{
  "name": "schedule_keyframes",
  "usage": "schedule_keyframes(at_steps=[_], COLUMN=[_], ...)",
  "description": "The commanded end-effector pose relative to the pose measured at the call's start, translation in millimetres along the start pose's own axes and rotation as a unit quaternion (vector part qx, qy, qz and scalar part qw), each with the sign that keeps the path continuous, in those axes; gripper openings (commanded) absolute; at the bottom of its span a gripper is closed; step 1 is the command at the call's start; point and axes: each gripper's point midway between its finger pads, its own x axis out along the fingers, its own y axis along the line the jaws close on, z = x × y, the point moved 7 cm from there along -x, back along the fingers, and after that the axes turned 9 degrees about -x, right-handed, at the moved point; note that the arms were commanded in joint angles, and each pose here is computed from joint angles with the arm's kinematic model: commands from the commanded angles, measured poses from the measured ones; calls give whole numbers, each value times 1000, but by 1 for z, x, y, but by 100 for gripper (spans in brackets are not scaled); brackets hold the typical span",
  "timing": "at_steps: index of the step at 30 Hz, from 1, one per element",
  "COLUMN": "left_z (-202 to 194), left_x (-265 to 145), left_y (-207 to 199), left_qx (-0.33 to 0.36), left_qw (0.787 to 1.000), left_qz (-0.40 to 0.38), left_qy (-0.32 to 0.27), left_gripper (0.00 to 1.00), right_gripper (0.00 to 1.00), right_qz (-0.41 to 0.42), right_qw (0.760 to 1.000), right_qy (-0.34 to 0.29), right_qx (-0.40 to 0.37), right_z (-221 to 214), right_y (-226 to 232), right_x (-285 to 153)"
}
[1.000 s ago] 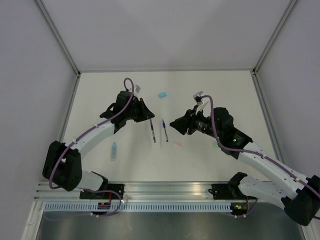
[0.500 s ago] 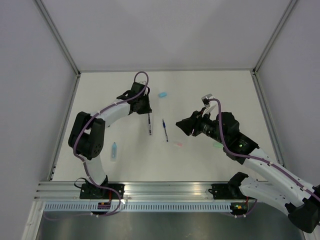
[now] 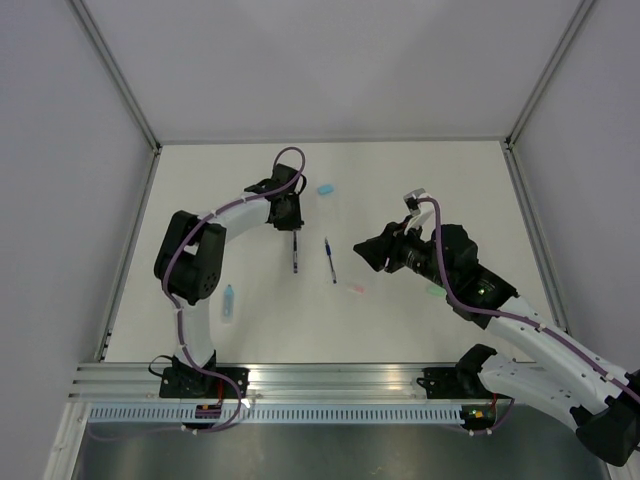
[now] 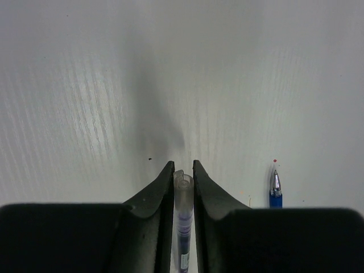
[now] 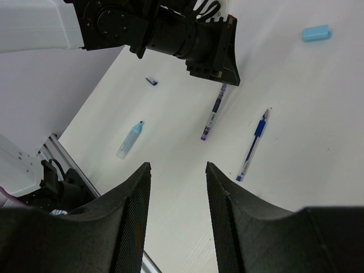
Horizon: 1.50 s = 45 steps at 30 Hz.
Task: Insert the pens into the pen caps
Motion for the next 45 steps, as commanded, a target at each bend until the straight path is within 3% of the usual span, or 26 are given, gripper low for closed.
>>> schedule_keyframes(at_steps=[1,3,11,17,21,23,29,32,37,45], left_z=[7,8,11,12,-11,-19,-53,-56,-58,-63], left_x=[2,2,-19,-84,-114,-136,-155,-171,-194,-212], left_y=[-1,-1,-3,-10,-2,-1,15,19,37,52], left_qx=[16,16,8,0,-9,-24,-60,-53,-71,-88], left_qw=[1000,1000,1000,996,988,979,965,959,940,919], left_qz=[10,11,0,-75,-143,-182,-231,-246,-246,-254], left_qy=[-9,-12,-17,-46,-64,-86,-106,-128,-225,-287], left_gripper=[25,31,36,46,59,68,100,100,100,100], right_gripper=[49,49,49,48,47,47,45,43,41,41], right_qz=[-20,-24,-27,-60,-97,-106,-138,-156,-161,-238], right_qw=[1000,1000,999,995,987,981,963,954,943,910], right_qy=[-8,-5,16,82,130,162,233,257,292,335], right_qx=[-12,-12,-21,-15,-11,-5,8,6,-16,-59], right_z=[3,1,-6,-30,-38,-47,-79,-87,-94,-115], right_y=[-5,-6,-10,-25,-36,-41,-57,-60,-43,-53], right_x=[0,1,9,40,67,84,122,139,164,167])
